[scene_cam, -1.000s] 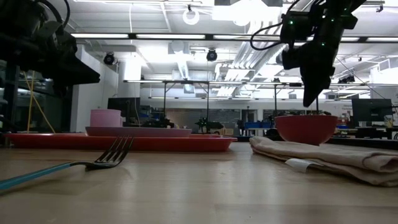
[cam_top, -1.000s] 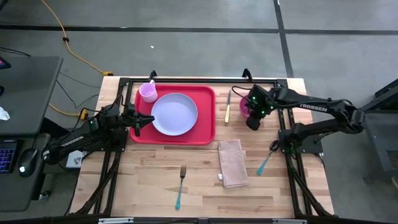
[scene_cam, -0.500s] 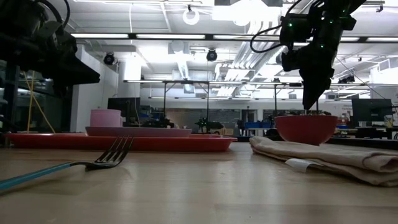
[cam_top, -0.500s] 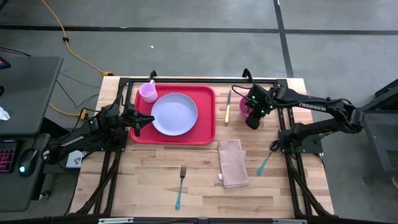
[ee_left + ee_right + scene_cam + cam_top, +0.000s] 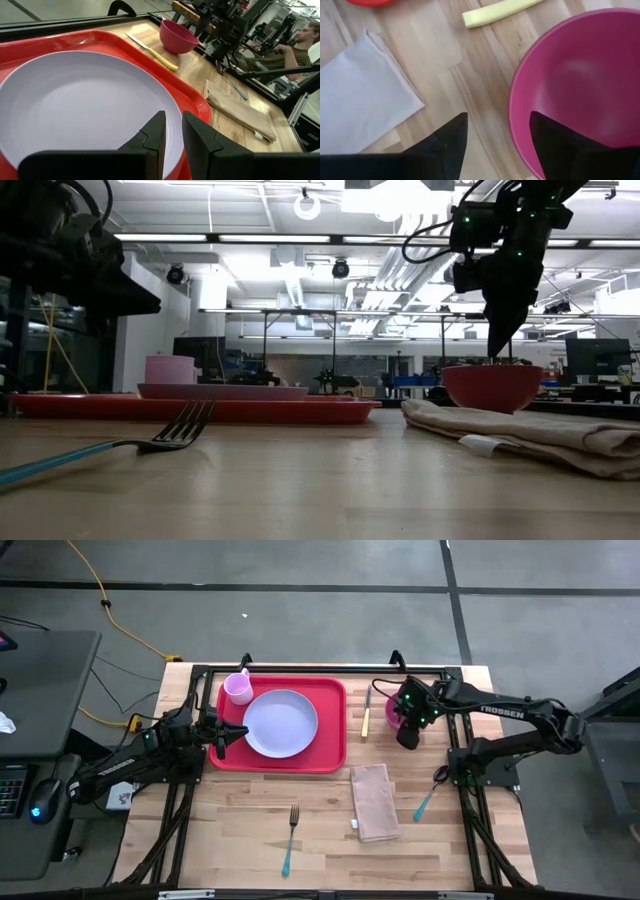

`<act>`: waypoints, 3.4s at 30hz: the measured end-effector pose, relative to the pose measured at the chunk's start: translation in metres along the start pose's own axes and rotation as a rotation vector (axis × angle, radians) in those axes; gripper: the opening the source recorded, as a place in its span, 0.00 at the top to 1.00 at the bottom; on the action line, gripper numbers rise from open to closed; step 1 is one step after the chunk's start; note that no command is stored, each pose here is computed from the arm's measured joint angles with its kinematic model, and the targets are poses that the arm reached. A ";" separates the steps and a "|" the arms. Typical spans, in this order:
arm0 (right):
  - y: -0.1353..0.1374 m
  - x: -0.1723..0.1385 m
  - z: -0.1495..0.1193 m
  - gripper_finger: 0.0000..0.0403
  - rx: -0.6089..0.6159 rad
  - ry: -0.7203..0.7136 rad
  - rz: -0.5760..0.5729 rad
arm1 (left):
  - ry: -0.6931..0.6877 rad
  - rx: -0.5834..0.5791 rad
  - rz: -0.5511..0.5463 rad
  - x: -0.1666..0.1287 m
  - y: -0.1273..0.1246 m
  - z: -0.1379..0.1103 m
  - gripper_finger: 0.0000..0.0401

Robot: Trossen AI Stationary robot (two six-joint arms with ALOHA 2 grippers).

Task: Set up tray
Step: Put the pink bowl on the purple plate

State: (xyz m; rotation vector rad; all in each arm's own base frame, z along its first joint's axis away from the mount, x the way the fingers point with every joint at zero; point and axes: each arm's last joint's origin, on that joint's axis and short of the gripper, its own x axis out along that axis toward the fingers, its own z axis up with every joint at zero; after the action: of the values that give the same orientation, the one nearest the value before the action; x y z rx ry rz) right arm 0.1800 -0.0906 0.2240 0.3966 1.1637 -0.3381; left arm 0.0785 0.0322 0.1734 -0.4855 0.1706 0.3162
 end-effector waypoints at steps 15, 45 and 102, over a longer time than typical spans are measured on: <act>-0.005 0.032 0.007 0.53 -0.076 0.128 -0.036 | 0.000 0.000 0.000 0.000 0.000 0.000 0.76; -0.007 0.036 0.010 0.98 -0.101 0.120 -0.113 | 0.026 -0.013 0.012 0.000 0.001 -0.003 0.76; 0.093 -0.043 0.131 1.00 -0.438 0.044 -0.100 | 0.052 -0.009 0.007 0.000 0.002 -0.005 0.76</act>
State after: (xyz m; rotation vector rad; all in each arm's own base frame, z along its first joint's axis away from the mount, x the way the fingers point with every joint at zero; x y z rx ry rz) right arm 0.3132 -0.0674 0.3205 -0.0378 1.2649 -0.1538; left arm 0.0775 0.0313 0.1685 -0.5027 0.2215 0.3119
